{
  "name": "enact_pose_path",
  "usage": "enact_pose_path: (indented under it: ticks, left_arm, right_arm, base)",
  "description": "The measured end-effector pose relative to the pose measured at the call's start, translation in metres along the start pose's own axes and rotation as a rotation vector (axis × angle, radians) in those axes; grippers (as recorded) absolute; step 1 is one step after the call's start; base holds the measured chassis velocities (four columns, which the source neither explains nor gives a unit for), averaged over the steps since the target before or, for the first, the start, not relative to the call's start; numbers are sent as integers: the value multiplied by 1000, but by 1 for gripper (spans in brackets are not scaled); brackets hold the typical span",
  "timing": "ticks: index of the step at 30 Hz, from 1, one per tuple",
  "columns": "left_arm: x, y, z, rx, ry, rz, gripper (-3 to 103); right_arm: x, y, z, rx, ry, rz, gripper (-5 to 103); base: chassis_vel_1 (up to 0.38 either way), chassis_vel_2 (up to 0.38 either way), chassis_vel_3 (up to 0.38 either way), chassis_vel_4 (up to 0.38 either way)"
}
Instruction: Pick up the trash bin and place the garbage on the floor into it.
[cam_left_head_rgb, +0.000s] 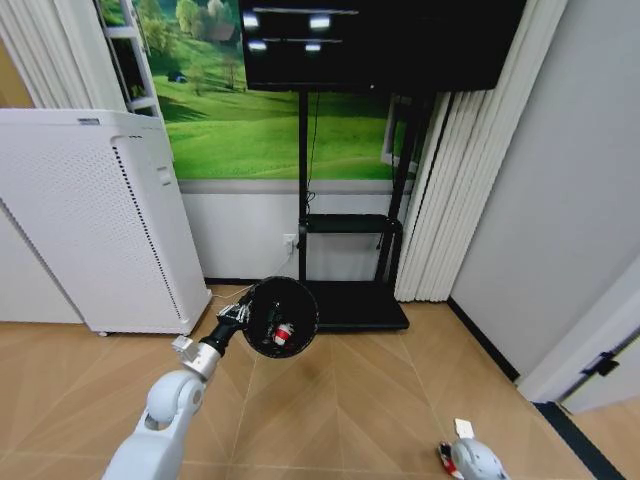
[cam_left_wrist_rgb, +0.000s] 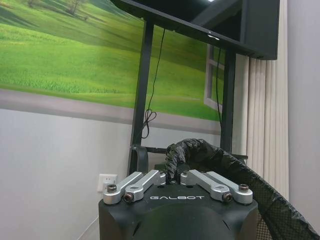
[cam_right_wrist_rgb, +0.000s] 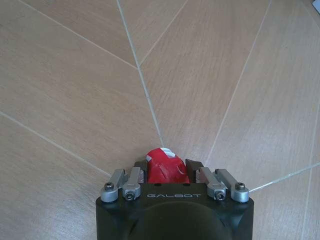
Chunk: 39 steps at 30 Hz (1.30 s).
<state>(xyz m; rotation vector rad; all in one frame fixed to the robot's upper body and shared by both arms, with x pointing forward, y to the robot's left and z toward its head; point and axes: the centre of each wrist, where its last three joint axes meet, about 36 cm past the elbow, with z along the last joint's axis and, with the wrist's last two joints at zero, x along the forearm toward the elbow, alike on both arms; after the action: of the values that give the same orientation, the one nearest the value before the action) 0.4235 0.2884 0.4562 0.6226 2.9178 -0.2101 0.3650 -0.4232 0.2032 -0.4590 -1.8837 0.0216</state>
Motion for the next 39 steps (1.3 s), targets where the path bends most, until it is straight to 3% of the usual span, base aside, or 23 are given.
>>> enact_pose_path:
  ticks: [17,19,23,25,28,33,37,39]
  left_arm:
    - [-5,6,1,5,0,10,7]
    - [-6,5,1,4,0,16,7]
    - [-7,6,3,6,2,20,7]
    - [-7,5,6,9,4,25,7]
    - [-7,4,8,11,6,31,7]
    - [-9,5,5,6,3,34,7]
    - [-10,8,6,7,3,27,7]
    - [-10,8,6,8,2,26,7]
  right_arm:
    - [17,16,-13,-28,-67,-28,37]
    - [27,20,-28,-51,-134,-30,25]
    - [41,19,-43,-66,-199,-39,14]
    - [50,20,-51,-75,-234,-43,3]
    - [55,20,-56,-73,-251,-42,1]
    - [61,14,-53,-38,-199,-41,-1]
    - [67,8,-39,-14,-114,-45,15]
    - [68,8,-36,-18,-98,-51,15]
  base:
    - [0,0,0,0]
    - [0,0,0,0]
    - [0,0,0,0]
    - [0,0,0,0]
    - [0,0,0,0]
    - [0,0,0,0]
    - [0,0,0,0]
    - [0,0,0,0]
